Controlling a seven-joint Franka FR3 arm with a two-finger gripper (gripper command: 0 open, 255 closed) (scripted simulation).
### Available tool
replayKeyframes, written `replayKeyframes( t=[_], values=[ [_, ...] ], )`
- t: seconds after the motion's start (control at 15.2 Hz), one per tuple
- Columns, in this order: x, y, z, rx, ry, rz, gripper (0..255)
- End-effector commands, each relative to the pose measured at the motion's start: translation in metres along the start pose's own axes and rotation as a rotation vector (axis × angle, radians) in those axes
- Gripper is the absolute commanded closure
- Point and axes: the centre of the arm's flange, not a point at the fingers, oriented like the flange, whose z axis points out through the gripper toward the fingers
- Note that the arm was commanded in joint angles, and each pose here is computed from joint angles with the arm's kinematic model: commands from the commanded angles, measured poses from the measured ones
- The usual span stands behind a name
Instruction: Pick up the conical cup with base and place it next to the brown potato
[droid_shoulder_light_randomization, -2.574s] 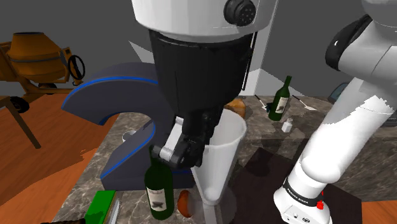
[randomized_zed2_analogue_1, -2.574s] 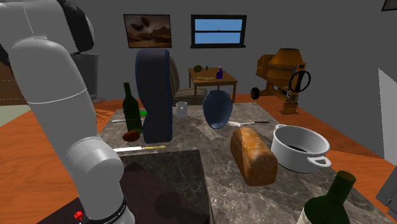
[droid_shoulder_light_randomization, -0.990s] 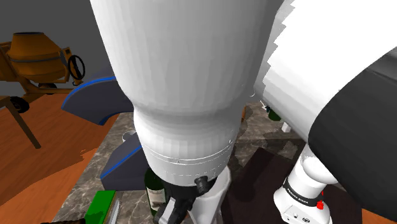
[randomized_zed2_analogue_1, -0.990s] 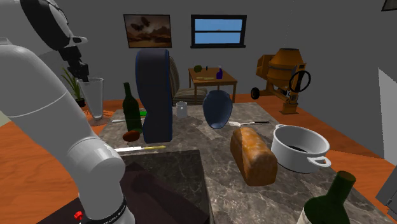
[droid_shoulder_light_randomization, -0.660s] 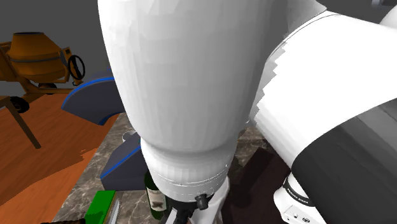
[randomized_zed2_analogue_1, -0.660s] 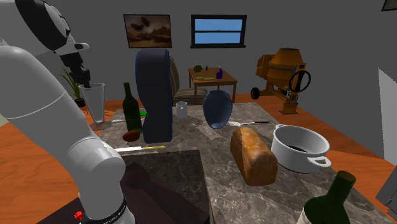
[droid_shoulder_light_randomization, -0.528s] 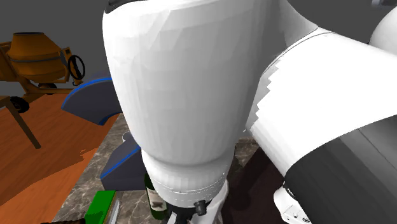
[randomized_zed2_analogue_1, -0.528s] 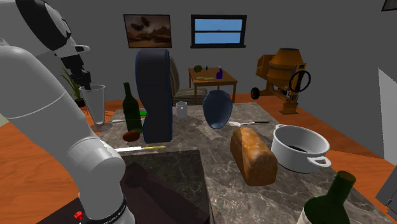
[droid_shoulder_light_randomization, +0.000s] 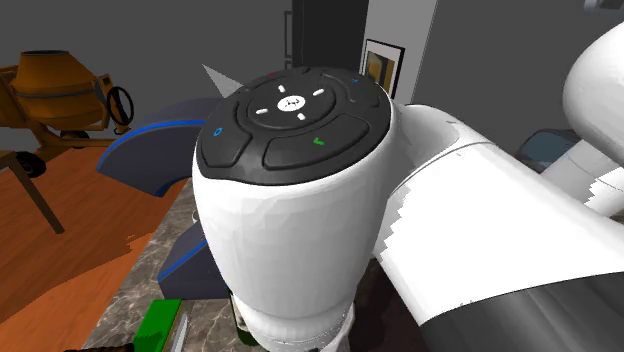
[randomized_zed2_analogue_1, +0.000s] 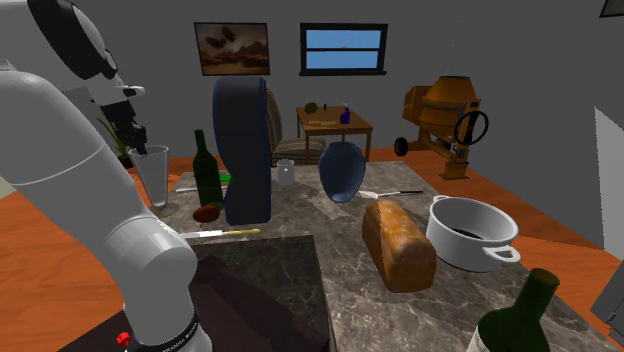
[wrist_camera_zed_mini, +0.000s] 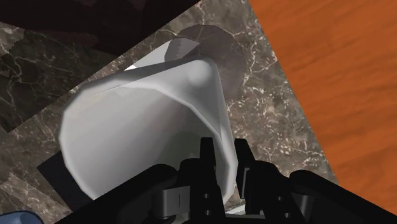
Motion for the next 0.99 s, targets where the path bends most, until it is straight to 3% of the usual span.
replayKeyframes(
  t=[0.0, 0.92],
  values=[
    [-0.001, -0.002, 0.010, 0.000, 0.001, 0.000, 255],
    [-0.006, -0.014, 0.074, 0.000, 0.001, 0.000, 255]
  ],
)
